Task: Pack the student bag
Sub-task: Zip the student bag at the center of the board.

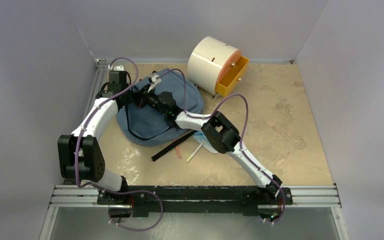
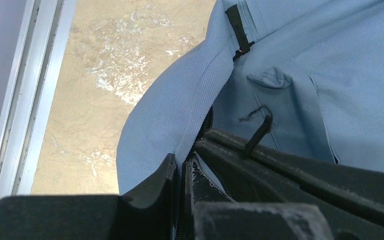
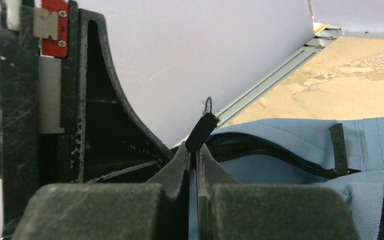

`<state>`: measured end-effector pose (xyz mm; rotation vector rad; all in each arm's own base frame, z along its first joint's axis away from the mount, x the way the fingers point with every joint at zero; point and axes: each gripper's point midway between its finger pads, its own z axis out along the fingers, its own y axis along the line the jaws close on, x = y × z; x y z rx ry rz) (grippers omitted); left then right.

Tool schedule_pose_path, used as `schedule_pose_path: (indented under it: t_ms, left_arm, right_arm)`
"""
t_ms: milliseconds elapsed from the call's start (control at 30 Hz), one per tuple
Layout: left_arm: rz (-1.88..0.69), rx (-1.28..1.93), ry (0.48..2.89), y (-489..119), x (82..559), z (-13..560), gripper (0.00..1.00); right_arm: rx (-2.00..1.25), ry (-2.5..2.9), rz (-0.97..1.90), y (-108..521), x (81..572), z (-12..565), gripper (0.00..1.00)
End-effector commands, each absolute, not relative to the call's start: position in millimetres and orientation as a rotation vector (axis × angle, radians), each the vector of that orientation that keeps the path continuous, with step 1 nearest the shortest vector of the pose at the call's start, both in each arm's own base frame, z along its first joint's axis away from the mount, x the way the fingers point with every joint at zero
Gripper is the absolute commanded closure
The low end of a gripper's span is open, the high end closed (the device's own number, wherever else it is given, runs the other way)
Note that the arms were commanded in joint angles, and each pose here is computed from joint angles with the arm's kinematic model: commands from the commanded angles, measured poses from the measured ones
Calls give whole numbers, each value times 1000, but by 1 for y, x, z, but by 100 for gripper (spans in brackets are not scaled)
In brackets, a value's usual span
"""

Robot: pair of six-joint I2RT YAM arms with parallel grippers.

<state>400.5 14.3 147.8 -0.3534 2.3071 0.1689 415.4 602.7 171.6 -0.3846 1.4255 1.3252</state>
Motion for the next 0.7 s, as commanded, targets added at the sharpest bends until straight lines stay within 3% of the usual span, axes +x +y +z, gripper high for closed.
schedule_pose_path:
  t_ms: [0,667]
  left_arm:
    - [107,-345,2188,11,404,182,100]
    - [203,-466,2214,29,333,197,100]
  right_arm:
    - [-333,1274,1352,593,423,245,100]
    - [-235,1409,1009,577,486,211,100]
